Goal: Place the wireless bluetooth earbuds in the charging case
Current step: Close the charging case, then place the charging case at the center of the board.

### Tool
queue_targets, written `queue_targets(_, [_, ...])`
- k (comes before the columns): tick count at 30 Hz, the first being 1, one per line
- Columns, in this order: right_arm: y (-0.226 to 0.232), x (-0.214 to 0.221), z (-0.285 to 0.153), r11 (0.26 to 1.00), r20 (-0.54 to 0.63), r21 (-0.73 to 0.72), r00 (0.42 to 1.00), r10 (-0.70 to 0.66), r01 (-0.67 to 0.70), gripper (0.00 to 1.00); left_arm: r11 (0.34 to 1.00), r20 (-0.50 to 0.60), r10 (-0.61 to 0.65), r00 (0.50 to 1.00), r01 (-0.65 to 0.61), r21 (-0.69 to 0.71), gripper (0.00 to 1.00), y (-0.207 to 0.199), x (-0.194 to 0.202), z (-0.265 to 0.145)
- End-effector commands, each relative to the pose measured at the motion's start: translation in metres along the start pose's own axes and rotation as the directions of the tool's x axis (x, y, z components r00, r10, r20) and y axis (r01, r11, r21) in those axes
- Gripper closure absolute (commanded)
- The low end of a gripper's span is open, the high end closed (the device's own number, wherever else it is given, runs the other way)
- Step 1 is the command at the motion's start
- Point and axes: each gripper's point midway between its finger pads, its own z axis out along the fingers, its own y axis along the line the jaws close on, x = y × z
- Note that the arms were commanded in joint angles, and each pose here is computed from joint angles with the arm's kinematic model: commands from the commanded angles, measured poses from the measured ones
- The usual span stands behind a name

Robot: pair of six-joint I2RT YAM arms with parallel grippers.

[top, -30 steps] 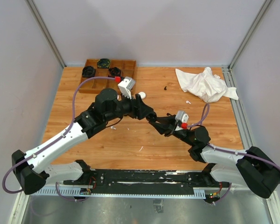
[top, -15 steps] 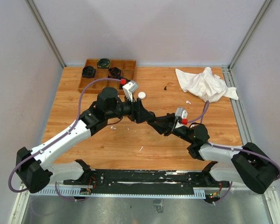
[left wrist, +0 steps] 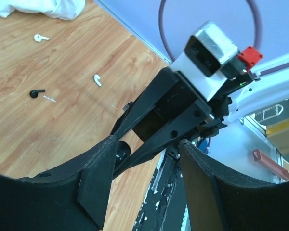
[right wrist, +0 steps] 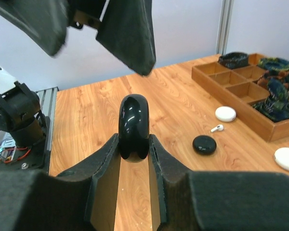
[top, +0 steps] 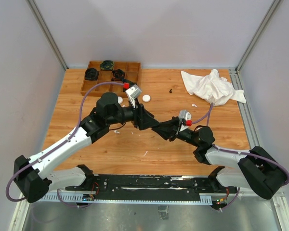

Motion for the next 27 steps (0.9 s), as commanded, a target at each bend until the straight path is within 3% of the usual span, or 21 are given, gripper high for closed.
queue_targets(1, [-0.002, 0.0, 0.0, 1.0, -0.034, -0.003, 0.999, 0.023, -0.023, 0.99, 0.997, 0.049, 0.055, 0.997, -0.058, 0.048, 0.4, -0.013, -0.009, -0.006])
queue_targets(5, [-0.002, 0.007, -0.003, 0.998, -0.088, 0.017, 0.994, 0.064, -0.063, 0.99, 0.998, 0.073, 0.031, 0.997, -0.027, -0.062, 0.39, 0.006, -0.012, -0.008])
queue_targets(10, [-0.006, 0.027, -0.015, 0.985, -0.231, 0.105, 0.96, 0.158, -0.137, 0.99, 0.941, 0.109, -0.006, 0.994, 0.042, -0.337, 0.37, 0.055, -0.011, -0.022])
queue_targets(14, [-0.007, 0.053, -0.036, 0.956, -0.4, 0.217, 0.875, 0.273, -0.199, 0.98, 0.844, 0.101, -0.076, 0.992, 0.118, -0.523, 0.36, 0.095, 0.011, -0.037])
queue_targets(18, [-0.004, 0.074, -0.054, 0.922, -0.51, 0.302, 0.777, 0.37, -0.241, 0.95, 0.775, 0.086, -0.132, 0.988, 0.157, -0.612, 0.34, 0.119, 0.036, -0.046])
queue_targets(25, [0.004, 0.114, -0.063, 0.83, -0.583, 0.417, 0.591, 0.557, -0.371, 0.95, 0.627, 0.113, -0.178, 0.978, 0.201, -0.753, 0.26, 0.158, 0.063, -0.072])
queue_targets(27, [0.007, 0.124, -0.062, 0.796, -0.6, 0.447, 0.522, 0.606, -0.409, 0.94, 0.594, 0.14, -0.183, 0.973, 0.223, -0.773, 0.19, 0.163, 0.066, -0.08])
